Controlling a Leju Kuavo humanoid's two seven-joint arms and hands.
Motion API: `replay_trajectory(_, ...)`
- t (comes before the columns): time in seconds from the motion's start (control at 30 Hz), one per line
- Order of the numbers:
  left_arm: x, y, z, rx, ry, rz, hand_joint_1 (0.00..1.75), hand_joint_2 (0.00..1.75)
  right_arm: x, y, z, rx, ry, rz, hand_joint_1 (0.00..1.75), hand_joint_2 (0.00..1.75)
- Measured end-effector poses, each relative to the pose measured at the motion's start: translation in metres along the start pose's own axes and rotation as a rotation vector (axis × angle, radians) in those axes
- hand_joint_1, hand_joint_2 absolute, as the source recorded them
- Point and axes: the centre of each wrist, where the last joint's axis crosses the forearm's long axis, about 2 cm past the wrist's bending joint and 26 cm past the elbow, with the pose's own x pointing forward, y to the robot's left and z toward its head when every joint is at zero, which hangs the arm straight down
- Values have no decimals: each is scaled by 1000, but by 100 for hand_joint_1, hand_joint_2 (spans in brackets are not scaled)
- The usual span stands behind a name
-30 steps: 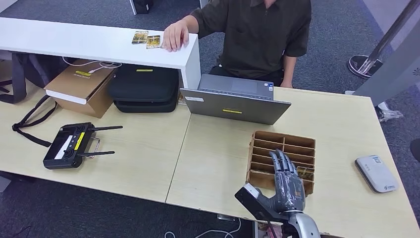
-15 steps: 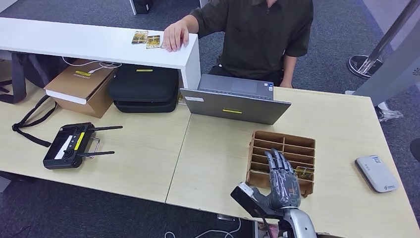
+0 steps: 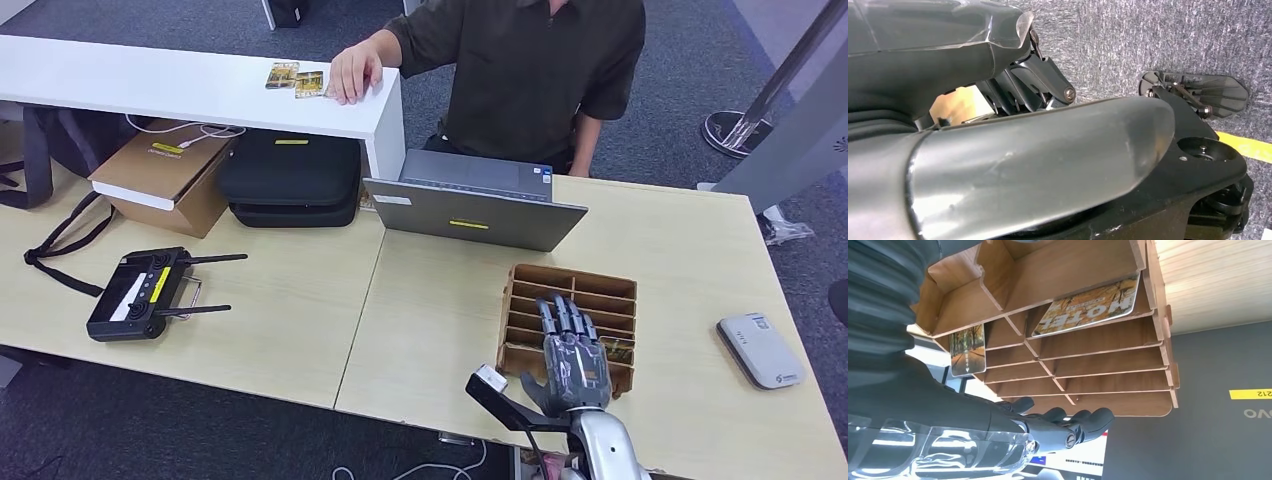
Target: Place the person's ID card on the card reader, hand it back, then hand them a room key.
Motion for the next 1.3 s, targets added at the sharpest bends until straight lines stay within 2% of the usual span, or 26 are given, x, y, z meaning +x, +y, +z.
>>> replay_trajectory(0.2, 0, -1, 0, -2, -13, 3, 0, 0, -2, 0, 0, -1, -1, 5, 0, 175)
replay_trajectory(0.43, 1, -11, 1, 13, -110, -12, 0, 0, -4, 0, 2, -1, 0, 11, 0, 175)
replay_trajectory(0.63, 3, -12, 2, 16, -115, -12, 0, 0, -6, 0, 3, -3, 0, 14, 0, 175)
replay_trajectory(0.8, 6, -10, 2, 16, -82, -8, 0, 0, -5, 1, 5, -2, 0, 12, 3, 175)
replay_trajectory(0.83, 6, -10, 2, 15, -78, -8, 0, 0, -5, 1, 6, -2, 0, 12, 31, 175)
replay_trajectory(0.93, 7, -9, 2, 14, -73, -8, 0, 0, -5, 2, 8, 0, 0, 9, 153, 175)
replay_trajectory(0.97, 7, -9, 2, 14, -73, -8, 0, 0, -5, 2, 8, 1, 0, 9, 167, 175)
replay_trajectory(1.13, 7, -9, 2, 14, -71, -7, 0, 0, -5, 2, 9, 0, -1, 8, 154, 175)
replay_trajectory(1.17, 7, -9, 2, 14, -71, -7, 0, 0, -5, 2, 9, 0, -2, 7, 146, 175)
replay_trajectory(1.2, 7, -9, 2, 13, -71, -6, 0, 0, -4, 2, 9, 0, -3, 7, 116, 175)
replay_trajectory(1.27, 7, -9, 2, 13, -73, -5, 0, 0, -4, 2, 9, 0, -6, 5, 39, 175)
replay_trajectory(1.3, 7, -9, 2, 12, -74, -5, 0, 0, -4, 2, 9, 0, -8, 3, 8, 175)
